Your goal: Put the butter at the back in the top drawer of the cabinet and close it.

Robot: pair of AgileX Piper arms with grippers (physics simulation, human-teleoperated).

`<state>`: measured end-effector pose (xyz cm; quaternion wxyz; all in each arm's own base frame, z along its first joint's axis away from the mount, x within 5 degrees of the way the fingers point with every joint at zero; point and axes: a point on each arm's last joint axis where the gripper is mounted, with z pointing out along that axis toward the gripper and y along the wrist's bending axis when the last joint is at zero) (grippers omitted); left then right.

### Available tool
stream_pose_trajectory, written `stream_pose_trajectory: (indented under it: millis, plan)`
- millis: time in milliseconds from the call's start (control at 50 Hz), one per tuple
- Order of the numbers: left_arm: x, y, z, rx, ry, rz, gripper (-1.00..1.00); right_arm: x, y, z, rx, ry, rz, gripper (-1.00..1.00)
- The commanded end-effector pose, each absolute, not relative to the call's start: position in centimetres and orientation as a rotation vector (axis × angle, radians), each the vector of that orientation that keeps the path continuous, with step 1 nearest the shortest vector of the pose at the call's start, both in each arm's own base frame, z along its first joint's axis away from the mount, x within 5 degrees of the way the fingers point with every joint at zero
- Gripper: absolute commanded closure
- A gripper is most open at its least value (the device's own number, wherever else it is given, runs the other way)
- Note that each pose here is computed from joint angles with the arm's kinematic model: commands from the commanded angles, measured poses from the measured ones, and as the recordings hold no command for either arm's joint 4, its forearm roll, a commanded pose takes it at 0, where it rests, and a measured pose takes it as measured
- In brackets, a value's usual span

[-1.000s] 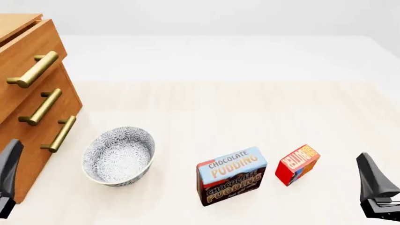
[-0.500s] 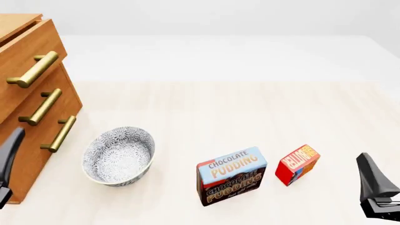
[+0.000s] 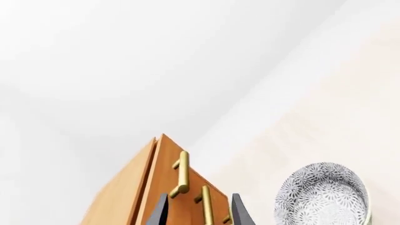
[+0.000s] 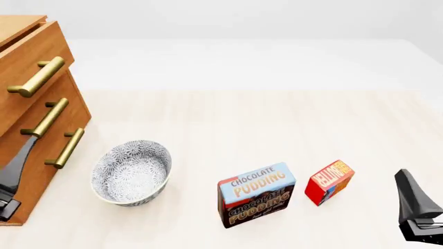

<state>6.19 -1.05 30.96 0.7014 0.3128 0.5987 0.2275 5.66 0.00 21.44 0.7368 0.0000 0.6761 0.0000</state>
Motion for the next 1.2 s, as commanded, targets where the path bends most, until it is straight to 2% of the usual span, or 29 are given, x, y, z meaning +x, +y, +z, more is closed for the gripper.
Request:
stream_pose_trajectory:
  millis: [20,400,480,1200]
  plan:
    - [7.4,-1.3,30.5,0.776,1.326,0.578,-1.00,5.7,0.0,21.4,0.000,1.485,0.000,-1.00]
    - [9.1,-1.1,30.3,0.844,1.325,0.709,-1.00,5.7,0.0,21.4,0.000,1.485,0.000,-1.00]
    - [9.4,-1.3,29.2,0.871,1.325,0.708,-1.00,5.7,0.0,21.4,0.000,1.485,0.000,-1.00]
    - [11.2,-1.2,30.0,0.959,1.266,0.854,-1.00,5.7,0.0,21.4,0.000,1.485,0.000,-1.00]
